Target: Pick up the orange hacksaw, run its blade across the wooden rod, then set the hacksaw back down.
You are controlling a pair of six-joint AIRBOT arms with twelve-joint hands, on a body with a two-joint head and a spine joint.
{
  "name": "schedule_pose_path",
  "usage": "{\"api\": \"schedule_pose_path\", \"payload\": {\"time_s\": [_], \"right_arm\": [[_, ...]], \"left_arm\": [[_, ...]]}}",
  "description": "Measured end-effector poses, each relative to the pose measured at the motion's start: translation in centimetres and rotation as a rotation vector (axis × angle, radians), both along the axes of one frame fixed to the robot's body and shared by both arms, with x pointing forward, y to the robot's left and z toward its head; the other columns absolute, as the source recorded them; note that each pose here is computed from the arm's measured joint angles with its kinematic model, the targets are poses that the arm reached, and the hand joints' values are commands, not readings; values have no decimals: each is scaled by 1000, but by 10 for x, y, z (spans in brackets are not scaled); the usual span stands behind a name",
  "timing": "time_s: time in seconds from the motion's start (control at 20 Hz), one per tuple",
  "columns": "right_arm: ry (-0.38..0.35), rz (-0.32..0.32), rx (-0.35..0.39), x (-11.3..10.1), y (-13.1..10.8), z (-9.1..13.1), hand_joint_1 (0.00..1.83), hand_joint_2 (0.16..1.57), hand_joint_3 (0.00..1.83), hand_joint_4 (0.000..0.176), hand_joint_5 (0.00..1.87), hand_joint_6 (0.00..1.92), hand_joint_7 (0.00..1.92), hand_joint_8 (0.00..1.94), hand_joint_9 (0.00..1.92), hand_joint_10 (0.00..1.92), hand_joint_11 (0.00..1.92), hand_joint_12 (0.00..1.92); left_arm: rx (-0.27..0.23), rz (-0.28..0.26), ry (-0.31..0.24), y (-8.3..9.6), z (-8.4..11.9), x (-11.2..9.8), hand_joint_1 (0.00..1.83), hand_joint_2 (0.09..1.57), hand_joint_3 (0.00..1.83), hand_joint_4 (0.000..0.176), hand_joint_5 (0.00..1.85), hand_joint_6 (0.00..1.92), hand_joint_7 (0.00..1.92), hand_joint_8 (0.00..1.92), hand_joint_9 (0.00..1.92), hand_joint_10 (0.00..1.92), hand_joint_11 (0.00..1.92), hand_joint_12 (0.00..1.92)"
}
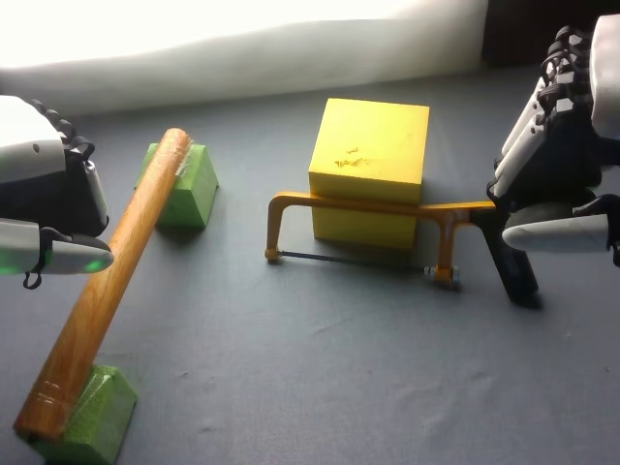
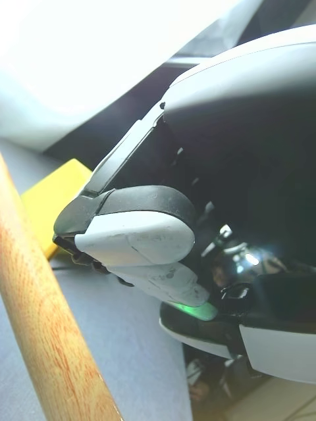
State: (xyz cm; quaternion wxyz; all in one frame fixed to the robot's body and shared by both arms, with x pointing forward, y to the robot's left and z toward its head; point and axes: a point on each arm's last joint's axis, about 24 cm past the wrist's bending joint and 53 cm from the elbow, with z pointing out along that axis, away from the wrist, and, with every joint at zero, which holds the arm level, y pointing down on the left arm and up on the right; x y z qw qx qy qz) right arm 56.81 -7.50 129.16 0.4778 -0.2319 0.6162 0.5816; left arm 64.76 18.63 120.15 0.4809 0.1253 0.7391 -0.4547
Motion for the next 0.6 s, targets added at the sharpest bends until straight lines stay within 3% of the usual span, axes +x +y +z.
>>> {"api": "schedule_pose_path", "payload": {"time_s": [0.05, 0.25, 0.45, 0.55, 0.6], "right_arm": [[2, -1, -2, 0, 0, 0, 135, 1046, 16, 0, 39, 1, 45, 0, 58, 5, 0, 402], [21, 4, 16, 0, 0, 2, 125, 1041, 2, 0, 57, 8, 65, 8, 66, 5, 0, 423], [209, -3, 32, 0, -2, -11, 120, 1047, 1, 0, 78, 1, 87, 1, 85, 1, 0, 447], [260, -59, 30, 5, -7, -14, 134, 1047, 0, 0, 93, 3, 101, 3, 102, 4, 0, 491], [359, -156, 89, 18, -21, -11, 143, 1046, 0, 0, 91, 1, 103, 2, 104, 4, 0, 488]], "left_arm": [[7, 0, -3, 2, -1, 0, 20, 1232, 17, 0, 0, 0, 0, 0, 0, 0, 0, 0], [12, 4, -8, 7, -1, 2, 0, 1215, 1, 0, 0, 0, 0, 0, 11, 5, 4, 2], [11, -3, -15, 6, 1, 1, 68, 1210, 0, 0, 13, 4, 14, 5, 23, 8, 26, 14], [21, -5, -30, 6, 2, 0, 46, 1241, 9, 0, 0, 0, 0, 0, 0, 0, 0, 0], [25, -16, -44, 3, 4, -4, 65, 1235, 4, 0, 0, 0, 0, 0, 0, 0, 0, 0]]}}
